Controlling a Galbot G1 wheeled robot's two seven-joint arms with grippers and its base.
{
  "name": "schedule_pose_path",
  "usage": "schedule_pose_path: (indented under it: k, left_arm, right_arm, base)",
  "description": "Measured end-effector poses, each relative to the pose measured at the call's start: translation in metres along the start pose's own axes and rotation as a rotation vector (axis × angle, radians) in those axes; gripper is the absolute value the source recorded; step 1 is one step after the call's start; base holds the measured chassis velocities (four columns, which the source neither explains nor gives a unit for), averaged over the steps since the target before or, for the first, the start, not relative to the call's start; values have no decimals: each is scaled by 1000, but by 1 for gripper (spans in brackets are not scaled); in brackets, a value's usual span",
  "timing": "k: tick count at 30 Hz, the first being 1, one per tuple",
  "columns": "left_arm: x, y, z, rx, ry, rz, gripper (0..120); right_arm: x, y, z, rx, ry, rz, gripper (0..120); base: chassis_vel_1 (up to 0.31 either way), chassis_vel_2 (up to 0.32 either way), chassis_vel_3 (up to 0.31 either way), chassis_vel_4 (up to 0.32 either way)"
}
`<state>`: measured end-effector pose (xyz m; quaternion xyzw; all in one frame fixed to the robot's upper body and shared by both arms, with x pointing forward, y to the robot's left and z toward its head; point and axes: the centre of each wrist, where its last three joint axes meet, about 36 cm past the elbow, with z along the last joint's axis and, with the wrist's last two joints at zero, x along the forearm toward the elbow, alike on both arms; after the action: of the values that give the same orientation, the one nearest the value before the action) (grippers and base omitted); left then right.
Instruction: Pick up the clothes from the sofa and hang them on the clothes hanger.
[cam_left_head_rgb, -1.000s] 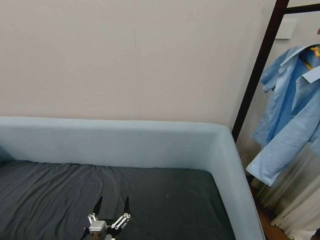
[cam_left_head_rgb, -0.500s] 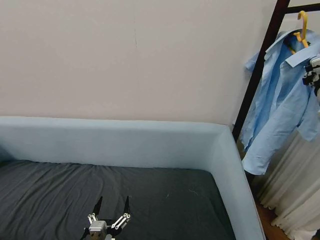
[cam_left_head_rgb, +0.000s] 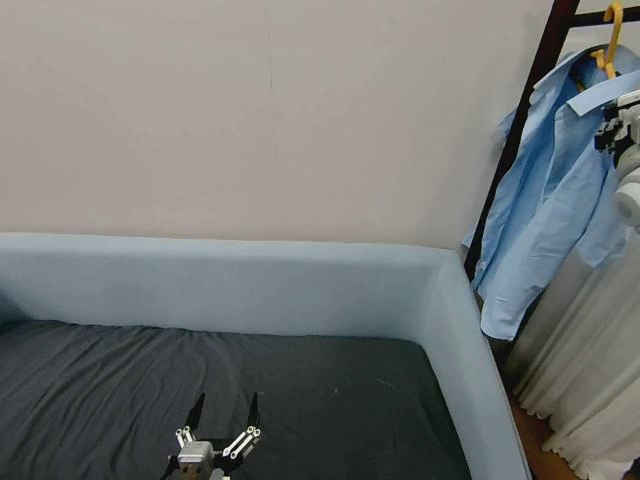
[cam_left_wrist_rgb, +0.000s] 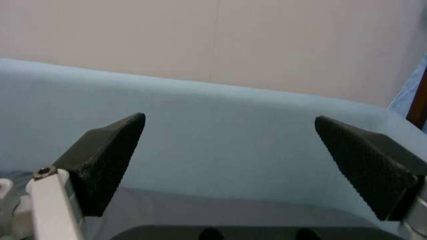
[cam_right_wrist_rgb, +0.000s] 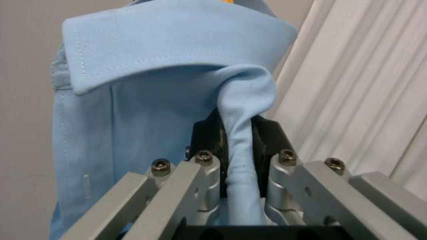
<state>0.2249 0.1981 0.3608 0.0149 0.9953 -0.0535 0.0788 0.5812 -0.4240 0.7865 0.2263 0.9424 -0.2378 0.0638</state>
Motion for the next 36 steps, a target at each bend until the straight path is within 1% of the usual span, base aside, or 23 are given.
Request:
schedule_pose_path:
  k: [10, 14, 15, 18, 19, 22, 28, 36]
  left_arm:
    - [0, 0, 0, 0, 0, 0, 100]
    - [0, 0, 0, 0, 0, 0, 100]
    - [0, 0, 0, 0, 0, 0, 100]
    - [0, 0, 0, 0, 0, 0, 100]
    - [0, 0, 0, 0, 0, 0, 100]
    - [0, 0, 0, 0, 0, 0, 100]
    - [0, 0, 0, 0, 0, 0, 100]
    - [0, 0, 0, 0, 0, 0, 100]
  right_arm:
    - [-6, -3, -29, -41, 44, 17, 7]
    - [-6, 6, -49, -60, 76, 8, 7]
    - [-6, 6, -49, -60, 76, 8, 7]
    - [-11, 12, -67, -84, 114, 11, 7]
    - [-11, 12, -67, -84, 114, 11, 7]
    - [-17, 19, -83, -121, 164, 15, 7]
    - [-27, 26, -94, -172, 206, 36, 7]
    - [-38, 26, -96, -186, 216, 82, 7]
  base:
    - [0, 0, 0, 0]
    - [0, 0, 0, 0]
    - [0, 0, 0, 0]
    - [0, 0, 0, 0]
    - [0, 0, 0, 0]
    - [0, 0, 0, 0]
    - [0, 0, 0, 0]
    - [0, 0, 0, 0]
